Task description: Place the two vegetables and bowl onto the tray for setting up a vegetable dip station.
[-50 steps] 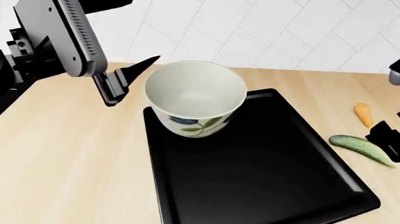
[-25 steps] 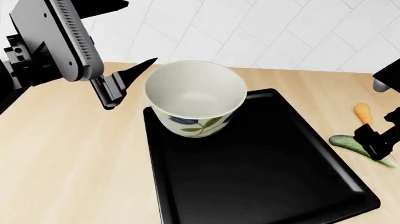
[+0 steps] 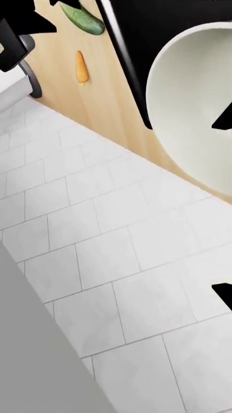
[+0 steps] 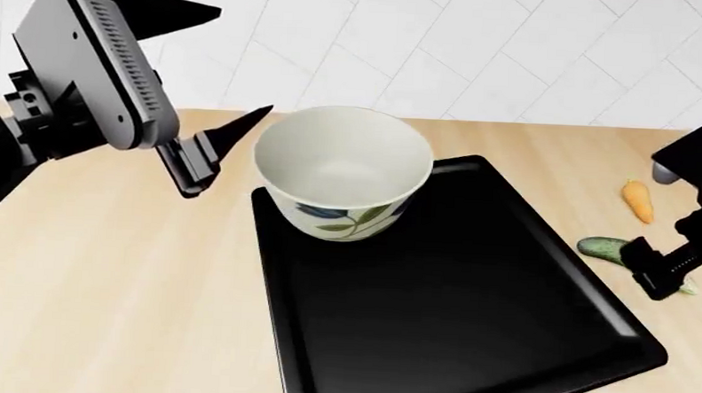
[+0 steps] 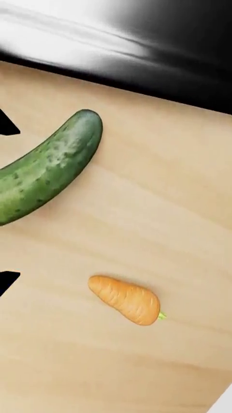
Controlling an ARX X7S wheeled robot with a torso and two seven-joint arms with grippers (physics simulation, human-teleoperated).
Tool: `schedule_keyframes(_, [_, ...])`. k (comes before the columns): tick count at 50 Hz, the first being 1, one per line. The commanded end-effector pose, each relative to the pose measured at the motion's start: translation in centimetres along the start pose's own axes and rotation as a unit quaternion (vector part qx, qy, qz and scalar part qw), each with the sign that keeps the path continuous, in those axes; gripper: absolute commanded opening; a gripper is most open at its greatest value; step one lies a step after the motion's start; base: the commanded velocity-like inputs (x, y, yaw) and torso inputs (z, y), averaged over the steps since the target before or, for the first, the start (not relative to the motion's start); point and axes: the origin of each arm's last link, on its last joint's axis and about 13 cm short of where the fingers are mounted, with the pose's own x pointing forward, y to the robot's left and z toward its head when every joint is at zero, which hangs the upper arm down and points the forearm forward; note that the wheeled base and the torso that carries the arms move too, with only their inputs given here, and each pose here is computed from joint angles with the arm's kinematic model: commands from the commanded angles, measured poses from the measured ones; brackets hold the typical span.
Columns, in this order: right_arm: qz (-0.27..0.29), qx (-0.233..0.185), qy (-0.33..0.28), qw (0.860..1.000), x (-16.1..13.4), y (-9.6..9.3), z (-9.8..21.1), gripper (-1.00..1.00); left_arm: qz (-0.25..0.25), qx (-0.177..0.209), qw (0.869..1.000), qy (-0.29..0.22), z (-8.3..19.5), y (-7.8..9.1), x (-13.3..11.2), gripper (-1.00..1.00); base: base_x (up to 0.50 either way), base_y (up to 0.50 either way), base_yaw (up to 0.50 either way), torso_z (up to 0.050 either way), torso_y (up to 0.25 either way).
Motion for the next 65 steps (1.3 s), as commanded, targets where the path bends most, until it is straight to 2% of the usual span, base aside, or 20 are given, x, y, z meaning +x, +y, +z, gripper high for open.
schedule_keyframes(1, [0.0, 0.005, 0.01, 1.0, 0.6, 0.3, -0.9, 1.0, 0.002, -0.004, 1.0, -0.002, -0.2, -0.2, 0.0, 1.0, 0.0, 0.0, 0.0, 0.0, 0.0])
schedule_keyframes(17, [-0.002, 0.019, 0.02, 1.0, 1.3, 0.9, -2.0, 1.0, 0.006, -0.007, 1.0, -0.004, -0.2, -0.5, -0.2, 1.0, 0.0, 0.0, 0.0, 0.0, 0.0])
schedule_keyframes(26, [-0.008, 0.031, 0.028, 0.999, 2.4, 0.2, -3.7, 1.0, 0.008, -0.01, 1.0, -0.004, -0.3, -0.7, -0.4, 1.0, 0.0, 0.0, 0.0, 0.0, 0.0])
schedule_keyframes(35, [-0.014, 0.044, 0.043, 0.998, 2.5, 0.4, -4.7, 1.0, 0.01, -0.012, 1.0, -0.004, -0.3, -0.8, -0.5, 1.0, 0.0, 0.0, 0.0, 0.0, 0.0])
schedule_keyframes(36, [-0.015, 0.044, 0.039, 0.998, 2.5, 0.4, -4.5, -1.0, 0.01, -0.012, 1.0, -0.004, -0.3, -0.8, -0.5, 1.0, 0.0, 0.0, 0.0, 0.0, 0.0])
schedule_keyframes(54, [-0.026, 0.034, 0.016, 0.999, 1.3, 0.6, -2.7, -1.0, 0.014, -0.017, 1.0, -0.006, -0.4, -1.1, -0.6, 1.0, 0.0, 0.0, 0.0, 0.0, 0.0])
schedule_keyframes(59, [-0.034, 0.023, -0.021, 0.999, 0.1, 0.0, -1.1, -1.0, 0.015, -0.018, 1.0, -0.008, -0.5, -1.2, -0.6, 1.0, 0.0, 0.0, 0.0, 0.0, 0.0])
schedule_keyframes(62, [-0.043, -0.001, -0.047, 0.998, -1.7, -0.8, 0.8, -1.0, 0.014, -0.019, 1.0, -0.007, -0.6, -1.3, -0.5, 1.0, 0.0, 0.0, 0.0, 0.0, 0.0])
schedule_keyframes(65, [-0.053, -0.046, -0.075, 0.995, -4.7, -1.7, 3.2, -1.0, 0.014, -0.022, 1.0, -0.011, -0.8, -1.4, -0.4, 1.0, 0.0, 0.0, 0.0, 0.0, 0.0])
